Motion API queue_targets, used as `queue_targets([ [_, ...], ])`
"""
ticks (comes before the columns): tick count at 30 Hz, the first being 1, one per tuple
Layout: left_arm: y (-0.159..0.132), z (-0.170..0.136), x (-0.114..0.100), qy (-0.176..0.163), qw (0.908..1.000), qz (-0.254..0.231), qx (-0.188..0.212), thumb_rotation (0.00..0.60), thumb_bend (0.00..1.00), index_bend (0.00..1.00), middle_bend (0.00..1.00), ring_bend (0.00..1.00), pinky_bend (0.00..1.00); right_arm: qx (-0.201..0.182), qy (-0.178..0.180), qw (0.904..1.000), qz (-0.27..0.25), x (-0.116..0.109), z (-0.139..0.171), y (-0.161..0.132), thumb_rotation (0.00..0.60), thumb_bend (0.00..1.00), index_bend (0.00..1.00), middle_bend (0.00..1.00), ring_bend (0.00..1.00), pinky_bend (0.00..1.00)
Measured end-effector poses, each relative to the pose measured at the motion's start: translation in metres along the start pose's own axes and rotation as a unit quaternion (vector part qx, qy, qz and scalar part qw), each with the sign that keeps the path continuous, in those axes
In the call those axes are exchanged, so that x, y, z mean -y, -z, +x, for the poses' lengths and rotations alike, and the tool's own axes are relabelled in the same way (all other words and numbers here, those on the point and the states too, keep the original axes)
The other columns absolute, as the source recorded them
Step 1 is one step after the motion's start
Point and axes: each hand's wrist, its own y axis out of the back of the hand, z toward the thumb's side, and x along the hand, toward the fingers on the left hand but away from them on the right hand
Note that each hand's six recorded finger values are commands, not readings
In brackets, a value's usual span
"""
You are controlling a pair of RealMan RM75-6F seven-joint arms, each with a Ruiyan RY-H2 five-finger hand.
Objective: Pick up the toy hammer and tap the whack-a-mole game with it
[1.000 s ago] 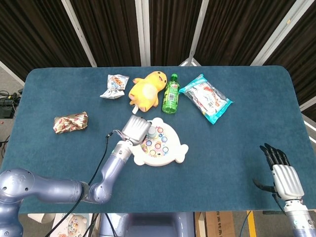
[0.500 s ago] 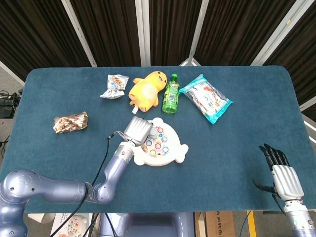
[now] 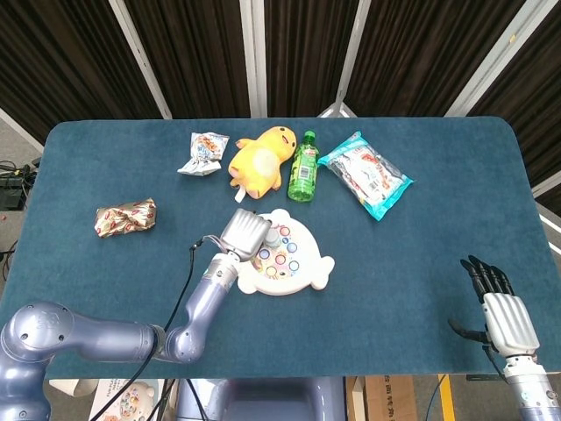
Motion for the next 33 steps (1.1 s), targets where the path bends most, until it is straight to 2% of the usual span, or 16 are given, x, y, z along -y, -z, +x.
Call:
queue_targets([
  [7, 0.012, -0.007, -0.021, -0.025, 0.9993, -0.027, -0.008, 0.6, 0.69, 0.68, 0.51, 0.41, 0.56, 0.0, 0.003, 1.0, 0.002, -0.001, -0.001, 0.0, 0.6, 0.22, 0.0, 0.0, 0.0, 0.0],
  [13, 0.042, -0.035, -0.028, -0.034, 0.9982, -0.048, -0.011, 0.6, 0.69, 0.68, 0.51, 0.41, 0.56, -0.003, 0.005, 1.0, 0.004, 0.0, 0.0, -0.001, 0.6, 0.22, 0.0, 0.0, 0.0, 0.0],
  [19, 0.081, -0.074, -0.011, -0.033, 0.9977, -0.056, -0.021, 0.6, 0.69, 0.67, 0.51, 0.41, 0.56, -0.004, 0.015, 0.9998, 0.008, -0.003, 0.0, -0.001, 0.6, 0.22, 0.0, 0.0, 0.0, 0.0],
  [23, 0.105, -0.099, 0.009, -0.021, 0.9982, -0.047, -0.031, 0.6, 0.69, 0.67, 0.51, 0.41, 0.56, -0.002, 0.015, 0.9999, 0.005, -0.003, 0.001, 0.0, 0.6, 0.22, 0.0, 0.0, 0.0, 0.0],
  [33, 0.132, -0.127, 0.049, 0.004, 0.997, -0.06, -0.049, 0.6, 0.69, 0.66, 0.51, 0.41, 0.56, 0.006, 0.014, 0.9999, 0.001, -0.003, 0.002, 0.002, 0.6, 0.22, 0.0, 0.0, 0.0, 0.0],
])
